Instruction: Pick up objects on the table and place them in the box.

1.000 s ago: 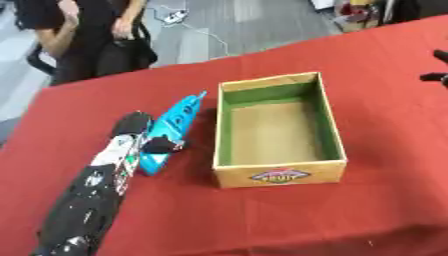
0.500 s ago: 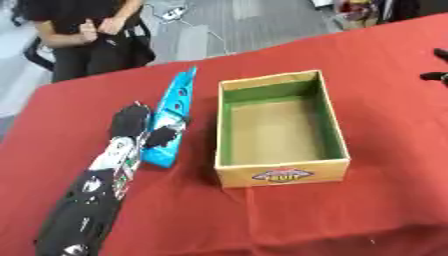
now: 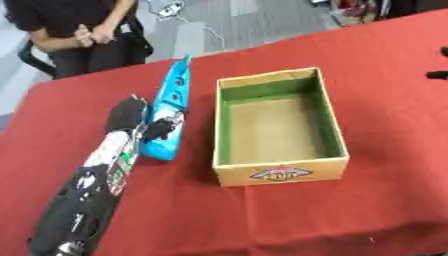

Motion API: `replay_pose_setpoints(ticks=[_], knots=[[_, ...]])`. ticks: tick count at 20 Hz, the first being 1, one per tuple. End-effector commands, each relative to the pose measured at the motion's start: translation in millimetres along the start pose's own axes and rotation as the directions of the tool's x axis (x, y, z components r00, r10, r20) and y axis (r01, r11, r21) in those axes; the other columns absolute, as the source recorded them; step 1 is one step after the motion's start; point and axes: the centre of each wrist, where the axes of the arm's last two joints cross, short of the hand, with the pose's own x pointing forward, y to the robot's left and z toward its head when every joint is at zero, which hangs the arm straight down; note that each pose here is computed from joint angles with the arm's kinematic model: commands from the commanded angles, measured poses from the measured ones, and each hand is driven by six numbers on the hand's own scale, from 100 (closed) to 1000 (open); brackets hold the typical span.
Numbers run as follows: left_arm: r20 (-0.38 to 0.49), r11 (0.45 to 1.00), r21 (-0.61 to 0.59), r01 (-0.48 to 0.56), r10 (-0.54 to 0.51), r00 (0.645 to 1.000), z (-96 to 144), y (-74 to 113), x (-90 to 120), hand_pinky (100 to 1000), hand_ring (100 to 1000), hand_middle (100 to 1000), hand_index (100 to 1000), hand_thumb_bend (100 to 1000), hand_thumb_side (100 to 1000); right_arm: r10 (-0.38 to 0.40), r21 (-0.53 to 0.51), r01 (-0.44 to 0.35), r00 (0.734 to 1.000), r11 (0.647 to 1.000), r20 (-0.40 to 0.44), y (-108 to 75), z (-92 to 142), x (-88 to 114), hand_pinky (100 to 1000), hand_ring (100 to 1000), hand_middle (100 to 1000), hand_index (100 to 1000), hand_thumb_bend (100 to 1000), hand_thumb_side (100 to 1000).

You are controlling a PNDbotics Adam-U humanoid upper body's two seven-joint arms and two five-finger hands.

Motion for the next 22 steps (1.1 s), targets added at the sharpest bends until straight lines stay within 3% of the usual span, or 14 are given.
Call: replay_pose_setpoints(ticks=[1, 5, 9, 22], knots=[[-0.008, 0.995, 0.096, -0.026, 0.027, 1.000, -9.0, 35.5, -8.8, 100, 100, 100, 114, 100, 1000, 0.006, -0.012, -0.006, 0.999, 1.000, 0.040, -4.0, -8.8, 9.5, 670, 909, 1000, 1000, 411, 1000], [-0.020, 0.980, 0.185, -0.073, 0.078, 0.997, -11.2, 64.3, -16.4, 100, 100, 100, 115, 100, 1000, 0.008, -0.011, -0.007, 0.999, 1.000, 0.040, -3.1, -8.7, 9.4, 670, 909, 1000, 1000, 410, 1000], [-0.021, 0.964, 0.239, -0.112, 0.121, 0.992, -10.4, 80.5, -16.5, 100, 100, 100, 115, 111, 1000, 0.009, -0.012, -0.009, 0.999, 1.000, 0.037, -3.6, -8.2, 8.7, 670, 909, 1000, 1000, 410, 1000], [0.011, 0.949, 0.264, -0.170, 0.174, 0.985, -9.3, 89.3, -5.8, 100, 100, 100, 115, 128, 1000, 0.005, -0.014, -0.005, 0.999, 1.000, 0.043, -2.6, -10.0, 10.1, 670, 909, 1000, 1000, 410, 1000]])
